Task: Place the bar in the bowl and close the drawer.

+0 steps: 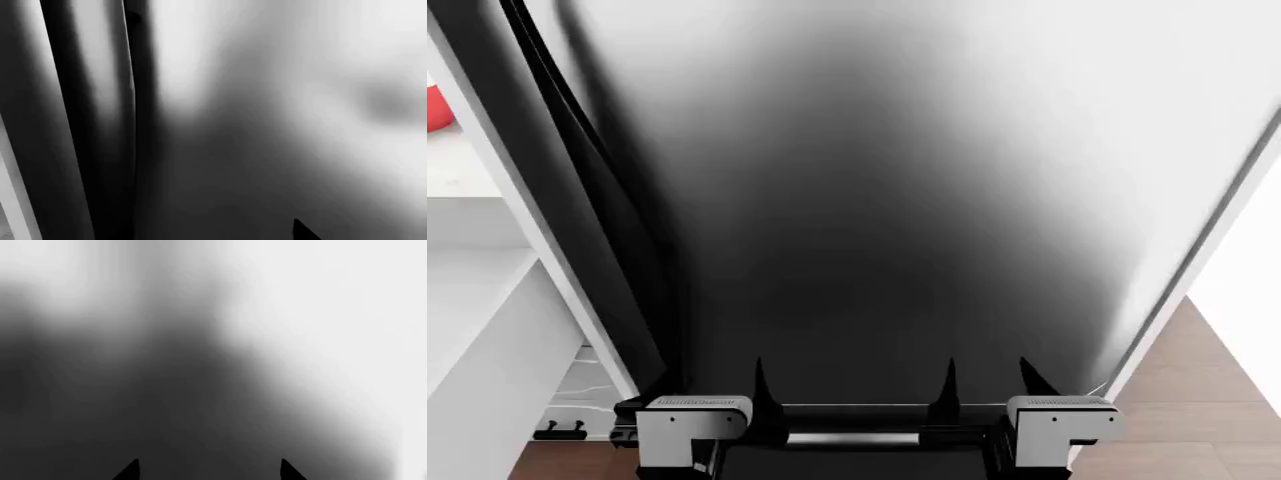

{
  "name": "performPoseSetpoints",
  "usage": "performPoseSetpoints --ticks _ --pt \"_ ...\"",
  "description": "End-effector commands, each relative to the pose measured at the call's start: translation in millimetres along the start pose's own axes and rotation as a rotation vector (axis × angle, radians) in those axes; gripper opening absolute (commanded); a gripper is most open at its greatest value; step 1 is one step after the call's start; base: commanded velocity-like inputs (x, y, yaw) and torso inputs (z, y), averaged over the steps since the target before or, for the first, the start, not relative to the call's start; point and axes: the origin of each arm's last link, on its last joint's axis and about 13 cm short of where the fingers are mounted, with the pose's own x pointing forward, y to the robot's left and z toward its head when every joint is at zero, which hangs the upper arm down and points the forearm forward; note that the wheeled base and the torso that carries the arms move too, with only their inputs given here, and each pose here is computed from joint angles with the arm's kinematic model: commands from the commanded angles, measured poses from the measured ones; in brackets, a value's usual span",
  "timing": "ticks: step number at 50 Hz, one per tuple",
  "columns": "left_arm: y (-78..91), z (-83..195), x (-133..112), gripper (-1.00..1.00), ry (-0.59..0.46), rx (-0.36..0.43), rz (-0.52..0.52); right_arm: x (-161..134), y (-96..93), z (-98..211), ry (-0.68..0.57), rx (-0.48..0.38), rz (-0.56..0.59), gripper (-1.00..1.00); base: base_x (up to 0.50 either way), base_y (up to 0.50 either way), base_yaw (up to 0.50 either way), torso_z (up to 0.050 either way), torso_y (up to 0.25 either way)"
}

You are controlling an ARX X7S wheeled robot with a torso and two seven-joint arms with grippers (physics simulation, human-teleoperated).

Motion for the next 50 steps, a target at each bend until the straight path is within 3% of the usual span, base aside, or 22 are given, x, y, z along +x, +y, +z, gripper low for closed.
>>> performPoseSetpoints --ticks 1,10,20,50 --pt "0.0 2 0 1.00 -0.002 0.002 -0.006 -1 0.7 1 0.000 -0.009 0.002 1.00 0.00 0.00 0.00 0.000 0.000" --pt "0.4 14 -1 1.00 -0.019 0.040 -0.018 2 2.5 16 -0.025 -0.017 0.012 1.00 0.00 0.00 0.00 0.000 0.000" --pt "1.0 25 -1 1.00 -0.020 0.027 -0.028 4 1.6 32 -0.064 -0.040 0.026 1.00 0.00 0.00 0.00 0.050 0.000" --pt "13.8 85 31 1.00 -0.088 0.129 -0.028 34 -5.5 97 -0.161 -0.107 0.040 1.00 0.00 0.00 0.00 0.050 0.000"
